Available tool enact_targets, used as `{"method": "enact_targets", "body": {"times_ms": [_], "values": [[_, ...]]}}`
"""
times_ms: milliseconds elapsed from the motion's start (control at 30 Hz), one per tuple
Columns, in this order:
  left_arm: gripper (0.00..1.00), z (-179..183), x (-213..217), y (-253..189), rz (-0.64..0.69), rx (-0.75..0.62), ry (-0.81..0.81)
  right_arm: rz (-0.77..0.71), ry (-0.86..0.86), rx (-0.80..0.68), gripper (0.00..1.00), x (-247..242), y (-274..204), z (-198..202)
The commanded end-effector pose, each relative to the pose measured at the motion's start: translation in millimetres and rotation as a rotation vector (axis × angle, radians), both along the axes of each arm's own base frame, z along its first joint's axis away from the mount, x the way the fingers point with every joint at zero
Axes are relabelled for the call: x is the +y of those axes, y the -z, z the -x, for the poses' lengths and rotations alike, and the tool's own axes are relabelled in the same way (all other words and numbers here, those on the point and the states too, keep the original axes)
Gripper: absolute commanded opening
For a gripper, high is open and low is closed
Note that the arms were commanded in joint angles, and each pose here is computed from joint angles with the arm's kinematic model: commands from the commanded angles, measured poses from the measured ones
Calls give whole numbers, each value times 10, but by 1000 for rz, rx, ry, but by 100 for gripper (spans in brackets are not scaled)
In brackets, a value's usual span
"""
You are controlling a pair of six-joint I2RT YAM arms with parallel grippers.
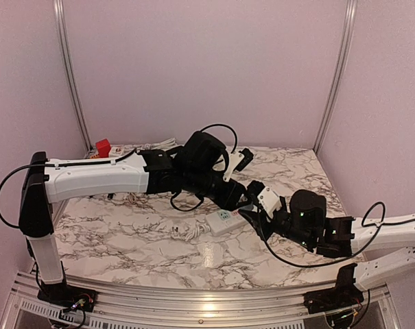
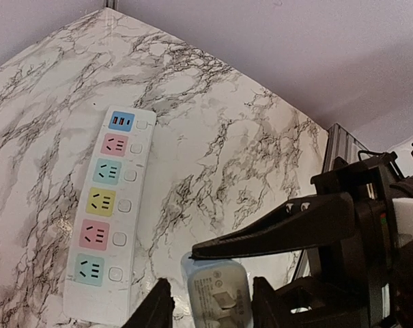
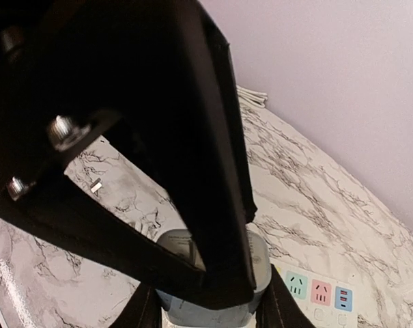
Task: Insert the plug
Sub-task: Pass from the right arm to the left
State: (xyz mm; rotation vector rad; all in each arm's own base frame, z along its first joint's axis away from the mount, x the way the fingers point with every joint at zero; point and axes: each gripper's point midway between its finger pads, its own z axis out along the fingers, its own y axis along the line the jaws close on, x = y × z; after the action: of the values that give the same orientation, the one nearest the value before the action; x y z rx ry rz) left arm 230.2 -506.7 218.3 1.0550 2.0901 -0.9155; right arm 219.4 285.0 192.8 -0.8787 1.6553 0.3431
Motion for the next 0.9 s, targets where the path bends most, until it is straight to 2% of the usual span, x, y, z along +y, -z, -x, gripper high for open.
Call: {"method": "enact_targets", "body": {"times_ms": [0,67,200,500,700,767,867], "values": [[48,1,-9,44,-17,18,6,-102,-21,-63,2,104,-407,0],[51,-2,-2,30,-17,14,3,-100,-21,-63,2,106,-405,0],[51,-15,10,68,-38,14,-2,-106,-23,-66,2,109,-437,0],[39,-12,21,220,-82,32,0,-109,-26,-66,2,117,-463,4],[19,-17,4,221,-76,34,-1,-107,-26,-62,4,120,-429,3],[9,-16,-2,214,-70,36,-1,-109,-21,-61,6,109,-415,-1],[0,-8,-17,196,-56,39,2,-119,-14,-62,12,82,-413,4]]}}
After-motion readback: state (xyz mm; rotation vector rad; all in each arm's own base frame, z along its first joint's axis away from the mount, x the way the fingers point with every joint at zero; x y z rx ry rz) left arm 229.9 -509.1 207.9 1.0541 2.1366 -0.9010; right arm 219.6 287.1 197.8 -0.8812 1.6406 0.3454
